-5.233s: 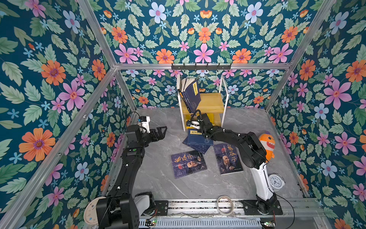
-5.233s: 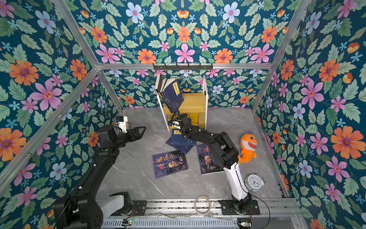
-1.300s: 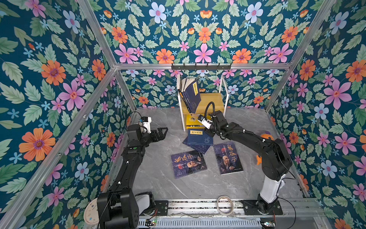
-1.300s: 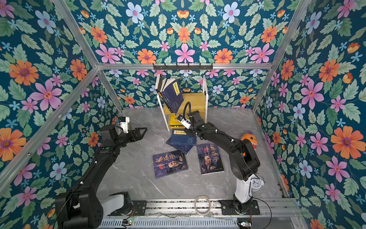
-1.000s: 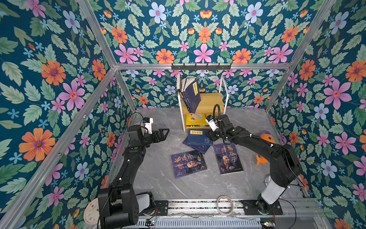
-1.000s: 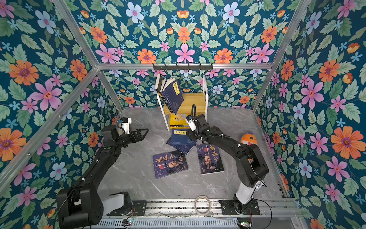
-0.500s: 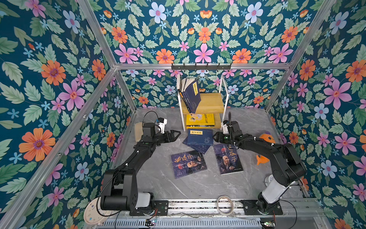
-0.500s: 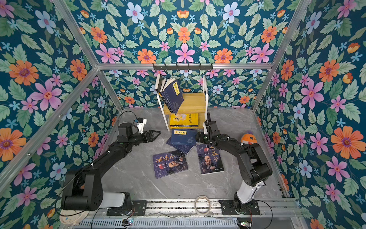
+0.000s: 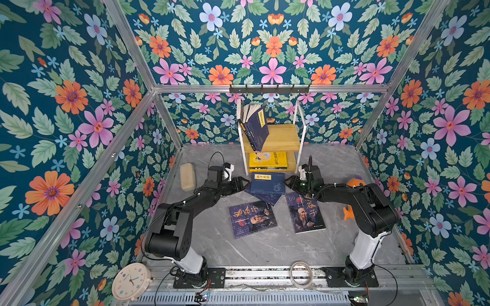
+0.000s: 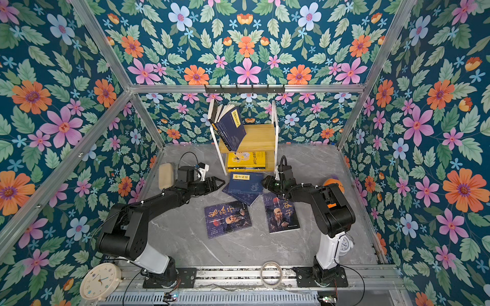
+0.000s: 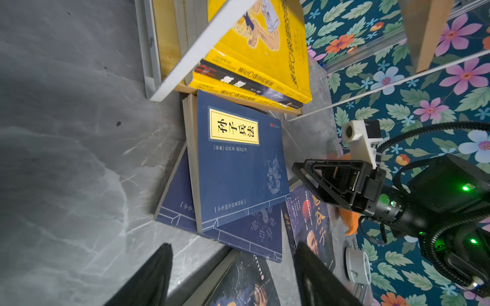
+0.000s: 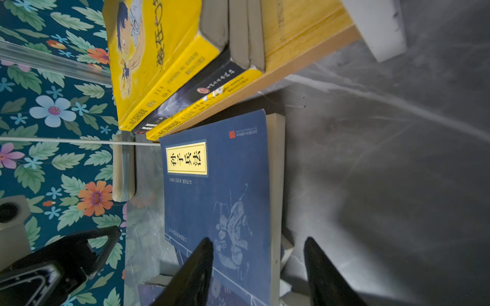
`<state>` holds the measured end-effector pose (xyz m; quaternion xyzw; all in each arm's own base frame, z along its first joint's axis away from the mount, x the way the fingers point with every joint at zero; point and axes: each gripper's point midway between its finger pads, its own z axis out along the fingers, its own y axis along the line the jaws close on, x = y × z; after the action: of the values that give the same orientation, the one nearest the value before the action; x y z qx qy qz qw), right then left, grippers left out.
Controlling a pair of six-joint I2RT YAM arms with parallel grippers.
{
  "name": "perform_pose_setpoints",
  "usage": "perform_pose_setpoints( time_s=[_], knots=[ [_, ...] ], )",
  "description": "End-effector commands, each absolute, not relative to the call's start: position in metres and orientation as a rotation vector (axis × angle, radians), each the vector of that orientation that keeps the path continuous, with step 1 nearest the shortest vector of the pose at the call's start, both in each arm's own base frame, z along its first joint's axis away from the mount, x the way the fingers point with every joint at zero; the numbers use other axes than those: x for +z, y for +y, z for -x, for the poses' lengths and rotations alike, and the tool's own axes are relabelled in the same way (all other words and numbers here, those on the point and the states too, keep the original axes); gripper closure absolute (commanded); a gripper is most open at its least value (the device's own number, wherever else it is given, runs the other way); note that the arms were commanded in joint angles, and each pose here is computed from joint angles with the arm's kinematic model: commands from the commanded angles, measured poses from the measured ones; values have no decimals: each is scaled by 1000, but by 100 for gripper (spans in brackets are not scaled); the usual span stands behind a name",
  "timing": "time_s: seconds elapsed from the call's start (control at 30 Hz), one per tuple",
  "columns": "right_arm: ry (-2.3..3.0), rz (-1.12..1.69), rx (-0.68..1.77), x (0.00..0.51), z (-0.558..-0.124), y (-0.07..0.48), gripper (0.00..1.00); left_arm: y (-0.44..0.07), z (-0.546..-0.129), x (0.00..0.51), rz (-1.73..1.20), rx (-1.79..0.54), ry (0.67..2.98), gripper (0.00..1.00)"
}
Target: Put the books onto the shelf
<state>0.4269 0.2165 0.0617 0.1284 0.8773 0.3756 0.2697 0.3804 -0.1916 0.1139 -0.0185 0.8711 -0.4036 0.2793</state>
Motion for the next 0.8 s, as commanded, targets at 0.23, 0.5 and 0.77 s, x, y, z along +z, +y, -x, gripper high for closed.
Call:
perform_pose_setpoints(
  time_s=[0.23, 0.5, 0.77],
  knots=[
    [2282, -427, 1118, 54, -446, 226, 46, -207, -399, 95, 93, -1093, 2396, 52],
    [2281, -470, 1171, 38, -447, 230, 47, -217, -401, 74, 92, -1100, 2451, 57],
    [2268, -459, 1227, 35, -441, 238, 50, -224, -400, 53, 97, -1115, 2503, 60]
  ],
)
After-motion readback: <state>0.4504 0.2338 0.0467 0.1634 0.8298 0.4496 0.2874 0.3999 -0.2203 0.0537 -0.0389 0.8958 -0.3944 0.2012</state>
